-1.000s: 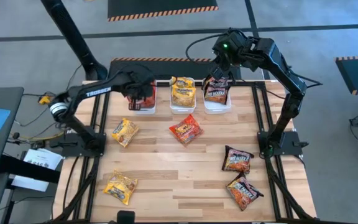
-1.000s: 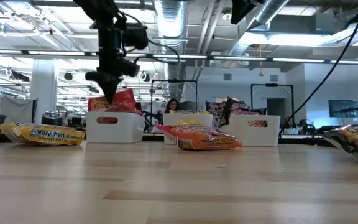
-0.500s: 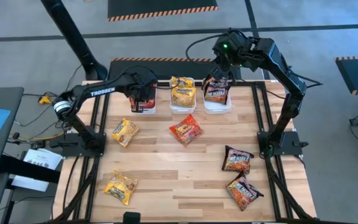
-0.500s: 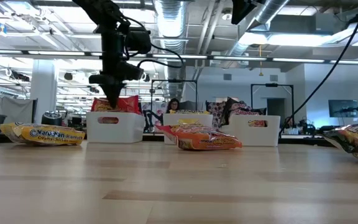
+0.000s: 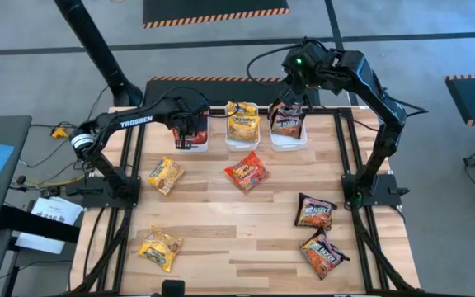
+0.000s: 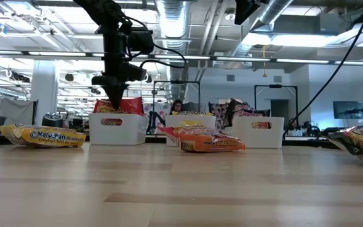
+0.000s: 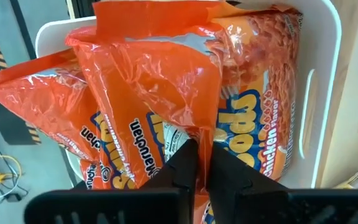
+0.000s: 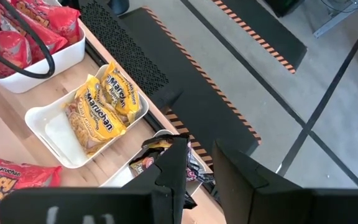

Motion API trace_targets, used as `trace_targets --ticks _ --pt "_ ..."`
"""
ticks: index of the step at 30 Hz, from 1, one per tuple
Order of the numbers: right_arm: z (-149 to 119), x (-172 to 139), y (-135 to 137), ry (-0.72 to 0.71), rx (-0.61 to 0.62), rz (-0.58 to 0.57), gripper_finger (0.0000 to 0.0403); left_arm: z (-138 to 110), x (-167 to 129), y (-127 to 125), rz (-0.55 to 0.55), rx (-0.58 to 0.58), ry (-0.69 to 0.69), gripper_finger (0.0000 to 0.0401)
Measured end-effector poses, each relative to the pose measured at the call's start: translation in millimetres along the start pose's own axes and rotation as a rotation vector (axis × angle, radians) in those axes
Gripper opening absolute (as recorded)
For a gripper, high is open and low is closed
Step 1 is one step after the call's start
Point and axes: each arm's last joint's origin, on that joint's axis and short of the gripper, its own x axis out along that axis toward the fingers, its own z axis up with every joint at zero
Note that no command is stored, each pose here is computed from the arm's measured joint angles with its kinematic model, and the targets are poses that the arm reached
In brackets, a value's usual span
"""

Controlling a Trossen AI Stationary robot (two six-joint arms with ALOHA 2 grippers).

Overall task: Sort Maruchan noodles
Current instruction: Put the orange noodle pack into the left white bin, then put the black noodle pack into the right white bin

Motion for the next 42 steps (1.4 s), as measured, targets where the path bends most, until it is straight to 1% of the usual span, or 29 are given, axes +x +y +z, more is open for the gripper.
trace_targets --ticks 4,9,11,14,17,19,22,25,29,31,34,38,40,42 --pt "0.0 0.0 0.0 0.000 0.019 0.001 0.0104 0.3 0.0 -0.4 -0.014 -0.009 -0.012 0.0046" --pt "0.0 -0.5 1.3 -0.001 0.031 0.007 0.0104 0.7 0.0 -0.9 -0.027 -0.069 -0.020 0.0090" --pt "0.0 -1.2 2.8 -0.002 0.039 0.012 0.0104 0.4 0.0 -0.6 -0.012 -0.097 -0.009 0.0107" --pt "-0.1 -2.9 6.5 -0.006 0.029 0.022 0.0104 -0.3 -0.4 0.3 0.052 -0.140 0.036 0.0122" --pt "-0.2 -4.5 9.9 -0.010 0.020 0.030 0.0104 -1.8 -4.2 -0.4 0.095 -0.166 0.064 0.0127" --pt "-0.4 -5.5 11.9 -0.011 0.011 0.035 0.0104 -2.3 -8.6 -0.6 0.095 -0.181 0.047 0.0127" --pt "-3.1 -7.6 16.1 0.008 -0.049 0.044 0.0104 -3.7 -17.0 -1.0 0.084 -0.211 0.006 0.0128" --pt "-6.6 -9.8 20.0 0.034 -0.074 0.056 0.0104 -7.3 -27.7 0.1 0.091 -0.247 -0.032 0.0128" --pt "-13.2 -10.9 22.0 0.103 -0.051 0.114 0.0104 -13.6 -44.9 1.1 0.116 -0.313 -0.081 0.0128" --pt "-12.3 -10.8 22.9 0.098 -0.024 0.153 0.0104 -16.6 -55.2 0.4 0.130 -0.335 -0.113 0.0128" --pt "-13.0 -12.0 26.3 0.112 -0.023 0.235 0.0104 -20.9 -70.8 -2.2 0.148 -0.356 -0.163 0.0128" --pt "-13.7 -15.1 33.1 0.118 -0.025 0.319 0.0104 -27.3 -89.6 -5.4 0.165 -0.418 -0.230 0.0128" --pt "-14.2 -17.6 37.5 0.116 -0.035 0.333 0.0104 -30.6 -97.2 -6.6 0.169 -0.451 -0.259 0.0128" --pt "-15.1 -21.3 41.3 0.113 -0.027 0.343 0.0104 -33.6 -102.9 -7.5 0.150 -0.473 -0.293 0.0128"
